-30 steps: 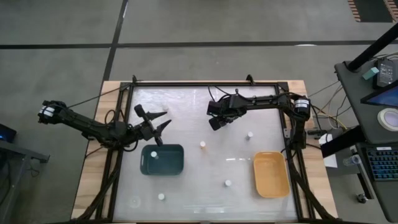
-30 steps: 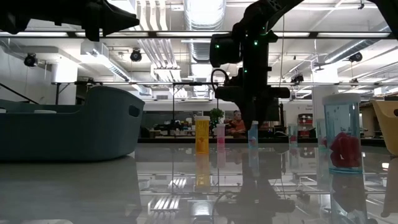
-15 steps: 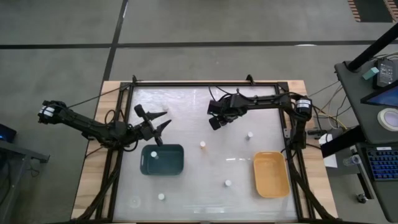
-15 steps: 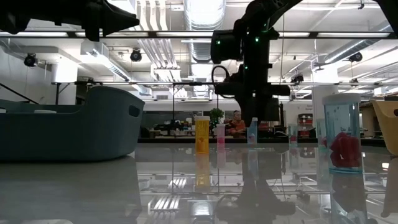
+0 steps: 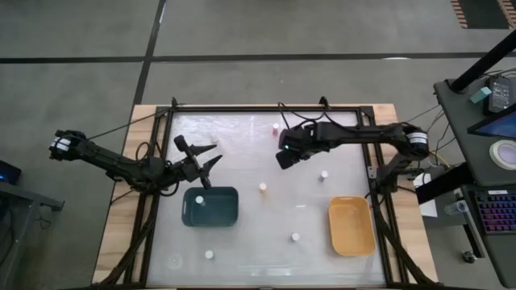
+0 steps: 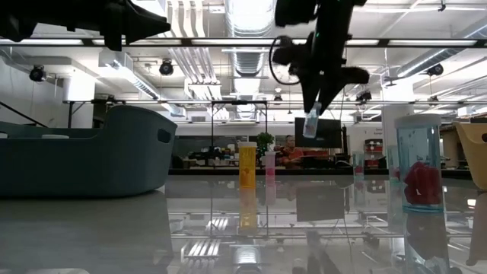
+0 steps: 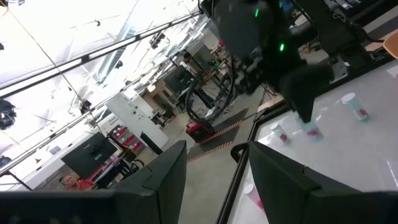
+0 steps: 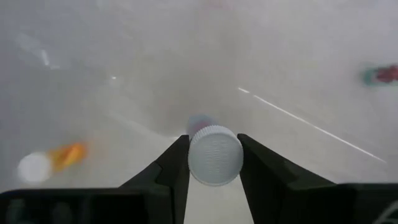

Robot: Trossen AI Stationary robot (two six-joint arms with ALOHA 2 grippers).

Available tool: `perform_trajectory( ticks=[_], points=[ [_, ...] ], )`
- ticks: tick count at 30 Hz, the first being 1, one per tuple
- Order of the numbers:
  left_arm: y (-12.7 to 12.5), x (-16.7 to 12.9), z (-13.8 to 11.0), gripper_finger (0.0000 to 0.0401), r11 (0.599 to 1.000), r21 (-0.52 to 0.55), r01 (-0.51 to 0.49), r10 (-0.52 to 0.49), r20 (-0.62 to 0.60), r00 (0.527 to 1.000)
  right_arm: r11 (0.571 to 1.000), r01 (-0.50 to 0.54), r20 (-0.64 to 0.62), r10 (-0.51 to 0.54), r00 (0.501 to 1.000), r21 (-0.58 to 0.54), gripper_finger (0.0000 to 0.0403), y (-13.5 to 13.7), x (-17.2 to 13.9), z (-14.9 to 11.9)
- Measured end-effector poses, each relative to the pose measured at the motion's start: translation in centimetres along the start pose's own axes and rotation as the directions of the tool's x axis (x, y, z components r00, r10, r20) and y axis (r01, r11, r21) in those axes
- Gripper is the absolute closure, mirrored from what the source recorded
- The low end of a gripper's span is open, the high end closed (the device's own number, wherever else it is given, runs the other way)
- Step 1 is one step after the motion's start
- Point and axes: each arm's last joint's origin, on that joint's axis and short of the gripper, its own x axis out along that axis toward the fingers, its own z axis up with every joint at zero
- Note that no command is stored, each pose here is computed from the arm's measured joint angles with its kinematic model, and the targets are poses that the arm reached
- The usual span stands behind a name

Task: Pick and place medicine bottles into bin by pill shape (circle, oval)
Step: Put the blue bottled capsules into the yellow bin

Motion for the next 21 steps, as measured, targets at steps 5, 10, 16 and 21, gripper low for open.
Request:
perform_trajectory(
  ticks=[5, 10, 16, 21],
  points=[
    [0.0, 0.0, 0.0, 0.0241, 1.0, 0.0, 0.0, 0.0, 0.0, 1.0, 0.997, -0.077, -0.001, 0.077, 0.997, -0.012, 0.029, 0.7, -2.2, -1.8],
    [0.0, 0.0, 0.0, 0.0241, 1.0, -0.001, 0.0, 0.0, 0.0, 1.0, 0.988, -0.153, -0.041, 0.151, 0.988, -0.027, 0.029, 1.5, -3.8, -3.8],
    [0.0, 0.0, 0.0, 0.0241, 1.0, -0.002, -0.001, 0.001, 0.0, 1.0, 0.981, -0.193, -0.121, 0.187, 0.975, -0.037, 0.029, 2.0, -5.2, -6.2],
    [0.0, 0.0, 0.0, 0.0241, 1.0, -0.002, -0.001, 0.001, 0.0, 1.0, 0.979, -0.192, -0.213, 0.174, 0.961, -0.063, 0.029, 2.2, -5.7, -8.2]
  ],
)
